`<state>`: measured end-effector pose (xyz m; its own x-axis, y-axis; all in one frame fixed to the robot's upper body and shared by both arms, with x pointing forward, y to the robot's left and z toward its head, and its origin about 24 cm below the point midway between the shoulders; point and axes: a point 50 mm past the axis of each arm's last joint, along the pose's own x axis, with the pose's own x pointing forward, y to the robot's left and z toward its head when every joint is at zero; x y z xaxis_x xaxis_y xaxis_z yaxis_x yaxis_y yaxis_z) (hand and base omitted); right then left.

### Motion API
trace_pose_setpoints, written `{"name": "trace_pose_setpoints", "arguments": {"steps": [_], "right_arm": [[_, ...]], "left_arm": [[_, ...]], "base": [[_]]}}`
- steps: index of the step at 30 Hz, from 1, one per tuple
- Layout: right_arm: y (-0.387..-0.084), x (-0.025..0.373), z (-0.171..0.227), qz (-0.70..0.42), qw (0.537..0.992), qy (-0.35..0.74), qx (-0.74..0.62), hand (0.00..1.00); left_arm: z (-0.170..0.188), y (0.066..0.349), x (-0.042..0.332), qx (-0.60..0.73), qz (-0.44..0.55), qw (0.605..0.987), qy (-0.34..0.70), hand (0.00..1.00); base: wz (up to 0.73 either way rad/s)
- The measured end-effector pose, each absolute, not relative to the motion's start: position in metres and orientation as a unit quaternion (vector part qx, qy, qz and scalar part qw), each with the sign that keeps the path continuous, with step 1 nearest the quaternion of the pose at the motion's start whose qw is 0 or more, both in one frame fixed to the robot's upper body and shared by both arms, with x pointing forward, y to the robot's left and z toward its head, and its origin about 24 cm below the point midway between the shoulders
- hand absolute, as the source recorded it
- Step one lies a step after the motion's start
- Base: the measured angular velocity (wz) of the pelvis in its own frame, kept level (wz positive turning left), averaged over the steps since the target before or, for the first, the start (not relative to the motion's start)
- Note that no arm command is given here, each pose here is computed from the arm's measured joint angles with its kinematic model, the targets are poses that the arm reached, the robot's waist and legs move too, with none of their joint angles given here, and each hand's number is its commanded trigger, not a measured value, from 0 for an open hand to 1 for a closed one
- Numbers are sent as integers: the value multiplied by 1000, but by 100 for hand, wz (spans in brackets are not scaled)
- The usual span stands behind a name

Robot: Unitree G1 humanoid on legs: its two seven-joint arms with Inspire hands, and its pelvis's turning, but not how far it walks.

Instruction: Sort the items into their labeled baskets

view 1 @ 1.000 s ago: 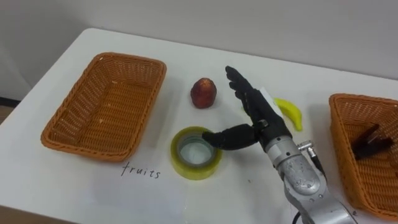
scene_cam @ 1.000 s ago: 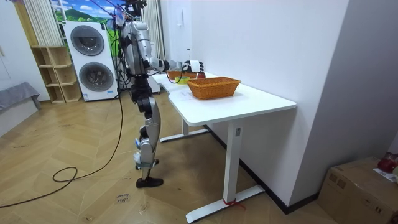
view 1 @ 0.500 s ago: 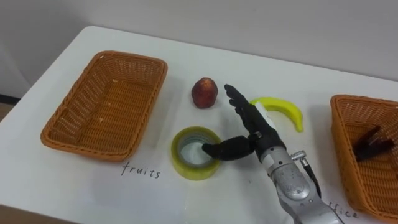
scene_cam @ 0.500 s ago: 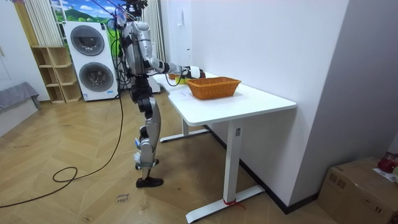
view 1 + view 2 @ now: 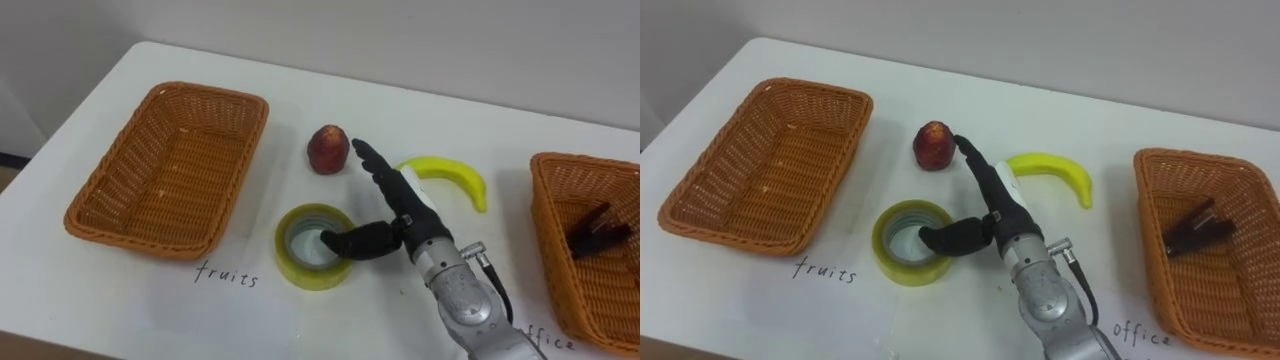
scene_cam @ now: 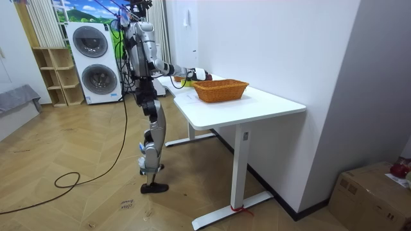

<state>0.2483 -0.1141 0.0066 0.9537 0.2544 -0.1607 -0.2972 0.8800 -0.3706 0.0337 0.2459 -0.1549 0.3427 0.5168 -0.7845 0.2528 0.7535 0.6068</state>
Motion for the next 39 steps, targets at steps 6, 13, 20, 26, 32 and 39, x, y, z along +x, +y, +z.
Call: {"name": "trace_pose_setpoints", "arguments": {"steps": [6,13,20,26,32,39], "right_arm": [[-114,248,7,144,966,52,-209,0],[-111,247,6,154,962,51,-217,0],[-113,246,-2,169,955,72,-231,0],[-114,246,-4,193,949,84,-234,0],[-115,245,-6,210,945,95,-233,0],[-116,246,-6,222,941,102,-232,0]], "left_arm": [[-155,246,33,338,88,746,567,0],[-155,246,33,340,89,746,566,0],[-154,246,29,345,88,740,571,0],[-153,247,34,351,88,740,567,0],[-152,249,37,353,90,742,563,0],[-152,250,37,349,85,741,567,0]], "base": [[1],[3],[1],[0],[2],[3]]}}
